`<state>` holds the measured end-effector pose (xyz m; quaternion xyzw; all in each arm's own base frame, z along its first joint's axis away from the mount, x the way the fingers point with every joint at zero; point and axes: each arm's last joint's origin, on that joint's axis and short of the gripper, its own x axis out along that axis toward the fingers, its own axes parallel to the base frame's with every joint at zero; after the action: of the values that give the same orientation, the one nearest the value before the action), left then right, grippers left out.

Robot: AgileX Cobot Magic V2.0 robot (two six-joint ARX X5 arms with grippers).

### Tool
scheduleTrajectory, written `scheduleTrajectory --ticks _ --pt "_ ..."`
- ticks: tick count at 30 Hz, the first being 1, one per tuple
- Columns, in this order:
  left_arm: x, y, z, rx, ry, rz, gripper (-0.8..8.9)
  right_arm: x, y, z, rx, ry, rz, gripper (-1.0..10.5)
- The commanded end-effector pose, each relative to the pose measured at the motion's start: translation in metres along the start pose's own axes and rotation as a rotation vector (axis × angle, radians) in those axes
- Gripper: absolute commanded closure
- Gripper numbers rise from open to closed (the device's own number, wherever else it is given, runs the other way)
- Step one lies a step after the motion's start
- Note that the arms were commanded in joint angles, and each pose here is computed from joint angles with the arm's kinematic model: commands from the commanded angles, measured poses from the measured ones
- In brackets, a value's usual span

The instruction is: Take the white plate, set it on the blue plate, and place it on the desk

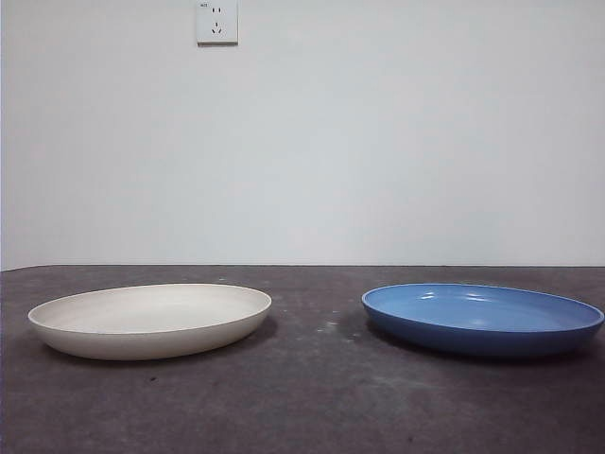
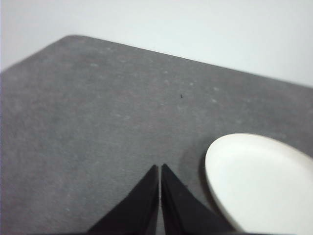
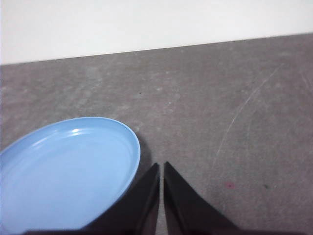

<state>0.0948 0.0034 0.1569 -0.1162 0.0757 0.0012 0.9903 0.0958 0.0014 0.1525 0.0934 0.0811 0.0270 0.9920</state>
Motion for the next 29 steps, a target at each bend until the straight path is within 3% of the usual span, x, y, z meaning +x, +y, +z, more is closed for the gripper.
scheduleTrajectory --ticks 1,6,15,23,29 --pt "0.002 0.002 -0.007 -0.105 0.024 0.012 8.04 0.0 -0.001 -0.002 0.083 0.009 -0.004 9.4" --pt "0.001 0.002 -0.006 -0.187 0.026 0.012 8.04 0.0 0.0 0.0 0.112 -0.004 0.017 9.4" --pt "-0.009 -0.005 0.019 -0.22 -0.002 -0.002 8.04 -0.012 0.007 0.032 0.147 -0.095 0.043 9.4" --pt "-0.024 -0.016 0.061 -0.207 0.004 -0.003 8.04 -0.031 0.017 0.076 0.134 -0.162 0.06 9.4" --pt "-0.026 -0.026 0.095 -0.127 0.089 -0.053 8.04 -0.036 0.023 0.109 0.089 -0.099 0.054 9.4"
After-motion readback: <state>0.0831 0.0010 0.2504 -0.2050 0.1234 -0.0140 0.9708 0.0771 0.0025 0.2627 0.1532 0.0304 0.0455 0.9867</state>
